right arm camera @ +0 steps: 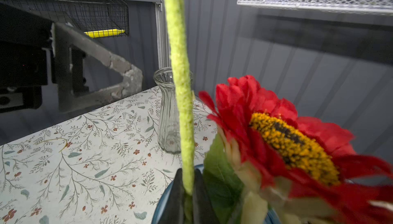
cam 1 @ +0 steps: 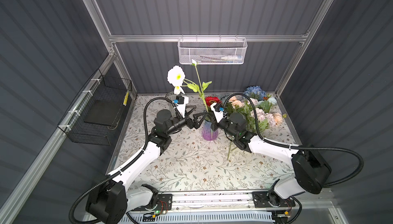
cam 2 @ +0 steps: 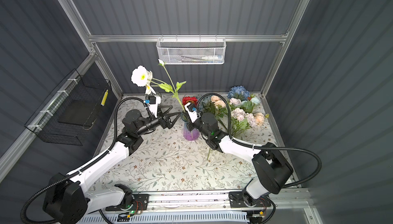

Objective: Arrange the flowers into the vase
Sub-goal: 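Carry the white poppy over the gradient vase and lower its stem, then open the right gripper and move it back to the flower pile, then grasp a white rose stem in the pile with the right gripper and lift, then carry the white rose over the gradient vase with the right gripper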

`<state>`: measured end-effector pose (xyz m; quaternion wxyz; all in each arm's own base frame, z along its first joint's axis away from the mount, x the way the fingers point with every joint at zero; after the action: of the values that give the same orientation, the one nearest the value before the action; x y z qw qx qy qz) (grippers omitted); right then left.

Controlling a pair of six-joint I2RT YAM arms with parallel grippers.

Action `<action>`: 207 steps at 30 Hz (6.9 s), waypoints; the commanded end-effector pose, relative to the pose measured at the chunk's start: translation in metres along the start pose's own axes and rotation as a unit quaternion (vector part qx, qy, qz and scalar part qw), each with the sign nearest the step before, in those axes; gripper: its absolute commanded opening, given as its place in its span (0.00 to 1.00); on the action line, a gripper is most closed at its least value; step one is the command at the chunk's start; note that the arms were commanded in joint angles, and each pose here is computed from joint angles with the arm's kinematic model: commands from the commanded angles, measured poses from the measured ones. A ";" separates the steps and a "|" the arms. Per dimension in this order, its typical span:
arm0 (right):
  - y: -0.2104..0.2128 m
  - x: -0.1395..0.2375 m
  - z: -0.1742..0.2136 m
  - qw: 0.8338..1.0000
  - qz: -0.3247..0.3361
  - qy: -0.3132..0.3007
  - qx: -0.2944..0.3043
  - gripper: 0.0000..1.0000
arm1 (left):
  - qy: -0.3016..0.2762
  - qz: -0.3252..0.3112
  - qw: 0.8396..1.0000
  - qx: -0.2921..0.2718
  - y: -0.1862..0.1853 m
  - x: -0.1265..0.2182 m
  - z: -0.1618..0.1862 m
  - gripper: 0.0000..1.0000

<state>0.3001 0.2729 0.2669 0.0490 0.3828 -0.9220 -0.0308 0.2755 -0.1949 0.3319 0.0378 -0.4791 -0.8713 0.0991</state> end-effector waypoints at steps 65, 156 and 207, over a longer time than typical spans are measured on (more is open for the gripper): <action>-0.105 0.096 0.113 0.858 0.289 0.237 -0.352 0.60 | 0.024 -0.112 0.993 0.010 0.015 0.012 0.016 0.99; 0.026 0.065 -0.201 0.977 -0.107 -0.179 -0.052 0.00 | 0.007 -0.227 0.963 0.147 0.070 0.056 0.077 0.99; 0.021 0.016 -0.037 0.990 0.001 -0.135 0.030 0.00 | -0.026 -0.028 0.996 0.076 0.026 0.034 0.007 0.94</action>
<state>0.2817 0.2779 0.3050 -0.0851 0.3834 -0.9188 -0.0392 0.2864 -0.1478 0.2881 0.0958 -0.4038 -0.8907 0.1856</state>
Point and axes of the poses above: each gripper's point midway between its finger pads, its own x axis back along the fingers, its own y axis along the line the jaws close on, z = x × y, the point moved 8 cm from there along x, back along the fingers, and after that the axes turned 9 degrees about -x, right-handed, at the moved point
